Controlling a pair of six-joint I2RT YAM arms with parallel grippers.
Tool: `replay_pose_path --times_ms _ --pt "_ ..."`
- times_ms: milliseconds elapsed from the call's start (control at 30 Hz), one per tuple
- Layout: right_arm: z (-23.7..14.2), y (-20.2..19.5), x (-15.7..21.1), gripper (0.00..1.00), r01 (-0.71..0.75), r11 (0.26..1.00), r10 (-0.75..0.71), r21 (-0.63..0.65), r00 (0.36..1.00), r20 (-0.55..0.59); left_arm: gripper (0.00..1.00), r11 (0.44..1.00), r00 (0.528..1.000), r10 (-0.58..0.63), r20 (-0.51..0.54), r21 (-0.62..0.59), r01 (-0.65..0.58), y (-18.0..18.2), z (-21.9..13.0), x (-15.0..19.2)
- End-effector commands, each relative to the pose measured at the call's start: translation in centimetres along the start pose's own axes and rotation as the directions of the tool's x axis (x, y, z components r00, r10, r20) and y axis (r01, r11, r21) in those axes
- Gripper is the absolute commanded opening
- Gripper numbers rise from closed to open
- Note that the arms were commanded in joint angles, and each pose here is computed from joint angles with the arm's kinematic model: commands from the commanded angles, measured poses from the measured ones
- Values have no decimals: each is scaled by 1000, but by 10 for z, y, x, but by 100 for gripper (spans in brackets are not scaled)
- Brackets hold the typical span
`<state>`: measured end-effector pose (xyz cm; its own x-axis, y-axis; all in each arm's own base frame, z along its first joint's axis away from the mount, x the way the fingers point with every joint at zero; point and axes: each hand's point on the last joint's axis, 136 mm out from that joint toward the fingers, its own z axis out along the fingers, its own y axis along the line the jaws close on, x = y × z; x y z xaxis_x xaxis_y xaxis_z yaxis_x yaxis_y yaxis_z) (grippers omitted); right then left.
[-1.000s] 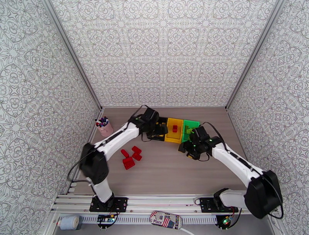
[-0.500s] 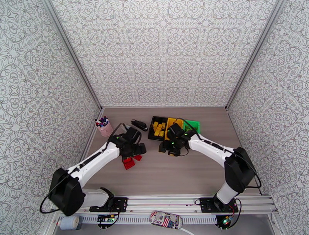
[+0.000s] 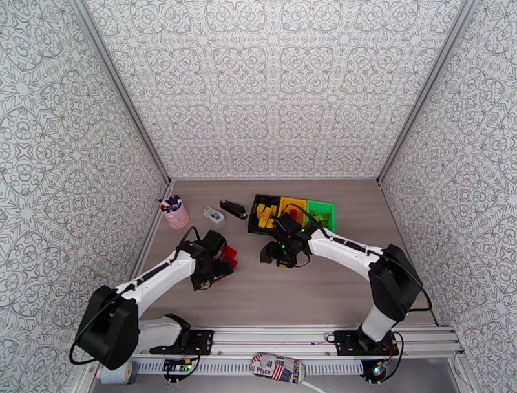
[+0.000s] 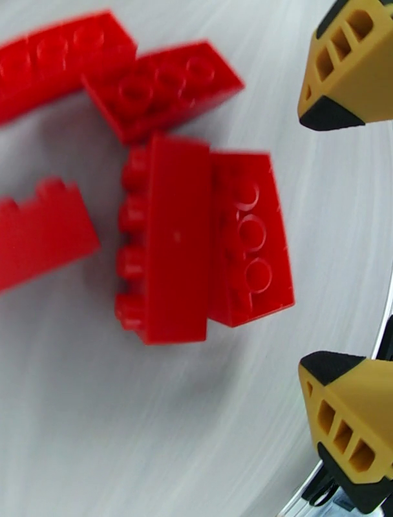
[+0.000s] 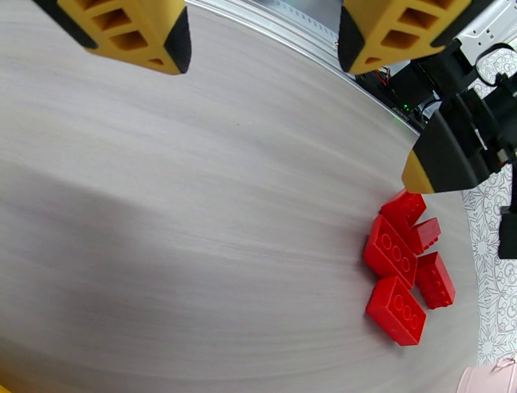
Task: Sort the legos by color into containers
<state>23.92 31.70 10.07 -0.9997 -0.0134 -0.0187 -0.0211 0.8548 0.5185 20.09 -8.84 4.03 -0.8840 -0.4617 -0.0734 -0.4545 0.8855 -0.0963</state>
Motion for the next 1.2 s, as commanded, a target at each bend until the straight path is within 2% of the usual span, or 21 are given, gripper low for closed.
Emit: replay_pose_path --times_ms 0,167,600,933,1167 --pt "-3 0 1 65 -7 1000 7 7 1000 18 96 997 999 -51 -12 53 52 -9 9 -6" --pt "-5 0 1 65 -6 1000 6 13 1000 19 95 997 998 -54 -19 59 55 -16 15 -14" --pt "-6 -1 -1 64 -12 1000 11 21 1000 29 83 999 997 -52 -51 7 53 -12 28 -18" --pt "-6 -4 -2 63 -9 999 8 35 999 31 64 999 998 -35 -50 28 36 -17 20 -21" --pt "-16 -18 -11 62 -38 998 34 59 998 59 58 998 999 -12 -42 68 15 -21 1 -8"
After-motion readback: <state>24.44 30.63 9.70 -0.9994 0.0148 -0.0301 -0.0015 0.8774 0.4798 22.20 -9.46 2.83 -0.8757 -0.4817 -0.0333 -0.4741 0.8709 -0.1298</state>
